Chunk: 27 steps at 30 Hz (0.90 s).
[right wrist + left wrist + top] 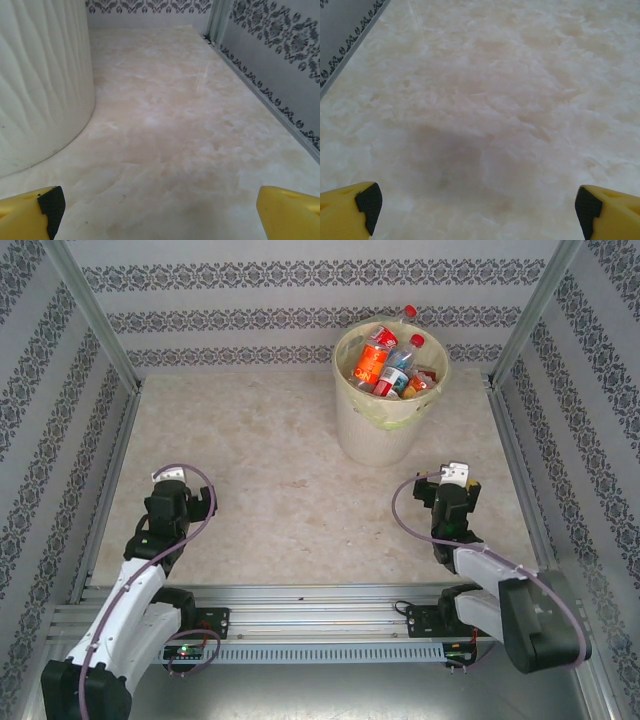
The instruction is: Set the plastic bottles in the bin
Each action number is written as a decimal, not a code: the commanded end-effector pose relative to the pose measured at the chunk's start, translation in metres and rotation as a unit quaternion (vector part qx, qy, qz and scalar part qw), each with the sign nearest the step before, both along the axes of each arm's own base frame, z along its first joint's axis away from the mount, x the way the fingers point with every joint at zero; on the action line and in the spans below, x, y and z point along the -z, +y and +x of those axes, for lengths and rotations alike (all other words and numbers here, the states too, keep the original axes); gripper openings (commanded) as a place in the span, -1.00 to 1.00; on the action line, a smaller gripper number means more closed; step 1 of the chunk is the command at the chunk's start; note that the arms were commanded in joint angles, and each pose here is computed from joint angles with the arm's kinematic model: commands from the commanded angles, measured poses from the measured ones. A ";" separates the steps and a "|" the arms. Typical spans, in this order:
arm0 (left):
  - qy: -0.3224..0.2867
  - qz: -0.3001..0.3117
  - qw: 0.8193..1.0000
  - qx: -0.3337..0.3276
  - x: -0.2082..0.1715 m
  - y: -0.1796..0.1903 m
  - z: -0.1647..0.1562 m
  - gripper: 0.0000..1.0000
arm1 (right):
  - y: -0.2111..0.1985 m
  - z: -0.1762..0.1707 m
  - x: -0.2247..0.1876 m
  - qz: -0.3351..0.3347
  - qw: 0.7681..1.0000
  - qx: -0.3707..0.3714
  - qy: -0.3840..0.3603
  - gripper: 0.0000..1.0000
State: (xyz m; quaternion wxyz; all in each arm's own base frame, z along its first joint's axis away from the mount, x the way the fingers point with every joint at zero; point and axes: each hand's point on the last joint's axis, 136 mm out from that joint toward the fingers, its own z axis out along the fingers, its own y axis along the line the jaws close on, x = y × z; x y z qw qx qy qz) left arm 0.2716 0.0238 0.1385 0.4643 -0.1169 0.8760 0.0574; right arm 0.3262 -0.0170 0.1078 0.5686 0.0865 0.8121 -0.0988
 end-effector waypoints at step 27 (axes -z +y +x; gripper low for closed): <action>-0.107 0.011 0.994 -0.022 0.006 0.020 0.041 1.00 | -0.006 0.042 -0.020 0.002 0.998 -0.017 -0.052 0.96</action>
